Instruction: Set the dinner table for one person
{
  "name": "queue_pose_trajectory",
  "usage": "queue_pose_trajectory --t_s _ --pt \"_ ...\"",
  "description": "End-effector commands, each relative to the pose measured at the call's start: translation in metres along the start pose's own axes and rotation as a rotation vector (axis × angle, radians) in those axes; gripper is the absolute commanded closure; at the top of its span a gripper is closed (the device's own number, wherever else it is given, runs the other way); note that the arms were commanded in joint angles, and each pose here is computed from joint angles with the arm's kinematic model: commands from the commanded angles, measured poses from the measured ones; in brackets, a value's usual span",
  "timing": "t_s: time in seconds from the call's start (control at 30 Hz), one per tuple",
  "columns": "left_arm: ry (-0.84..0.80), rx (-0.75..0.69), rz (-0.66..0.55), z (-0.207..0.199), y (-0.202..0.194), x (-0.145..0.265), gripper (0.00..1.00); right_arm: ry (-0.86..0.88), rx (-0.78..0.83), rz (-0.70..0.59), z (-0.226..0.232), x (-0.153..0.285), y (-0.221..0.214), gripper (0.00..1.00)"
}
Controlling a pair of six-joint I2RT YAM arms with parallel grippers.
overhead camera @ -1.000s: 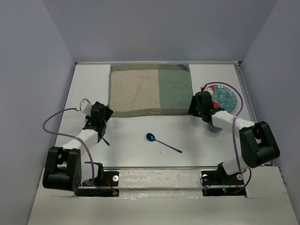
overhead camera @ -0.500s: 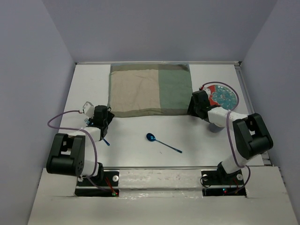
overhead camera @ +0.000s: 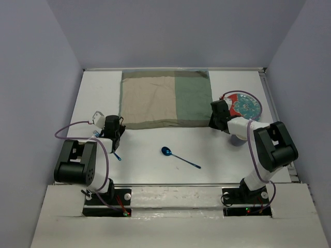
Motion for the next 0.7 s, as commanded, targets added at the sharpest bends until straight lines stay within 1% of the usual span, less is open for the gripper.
queue_pose_trajectory --t_s 0.0,0.07,0.23,0.33,0.47,0.5,0.53,0.6,0.63,0.67 --pt "-0.051 0.015 -0.046 -0.018 0.015 -0.004 1.0 0.023 -0.036 -0.08 0.01 0.002 0.026 1.0" --pt "-0.053 -0.004 -0.047 -0.016 0.016 0.0 1.0 0.039 -0.041 -0.088 0.01 0.008 0.027 1.0" --pt "-0.053 -0.02 -0.109 -0.007 0.032 0.024 1.0 0.072 -0.057 -0.091 0.009 0.021 0.024 1.0" --pt "-0.084 -0.013 -0.134 -0.011 0.042 0.037 1.0 0.101 -0.073 -0.092 0.007 0.033 0.02 1.0" --pt "-0.091 -0.016 -0.113 -0.002 0.038 0.048 1.0 0.147 -0.078 -0.094 0.002 0.054 0.012 1.0" --pt "-0.09 -0.014 -0.106 0.001 0.036 0.05 1.0 0.153 -0.078 -0.069 -0.001 0.057 0.003 1.0" --pt "-0.098 -0.009 -0.097 0.005 0.034 0.054 1.0 0.175 -0.087 -0.085 0.0 0.066 0.006 1.0" --pt "-0.104 -0.006 -0.089 0.009 0.031 0.057 1.0 0.205 -0.093 -0.072 0.001 0.074 0.001 1.0" --pt "-0.107 -0.001 -0.086 0.01 0.031 0.059 1.0 0.203 -0.098 -0.048 -0.003 0.075 -0.009 1.0" --pt "-0.11 -0.002 -0.087 0.014 0.029 0.062 1.0 0.23 -0.108 -0.059 -0.002 0.084 -0.007 1.0"
Point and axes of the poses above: each gripper's point midway between its finger pads, its own x axis back along the fingers, its own z axis along the line the jaws close on, y = z × x, the point moved 1 cm from there along x, back along the fingers, and after that the axes turned 1 degree about -x, right-handed, at the moved point
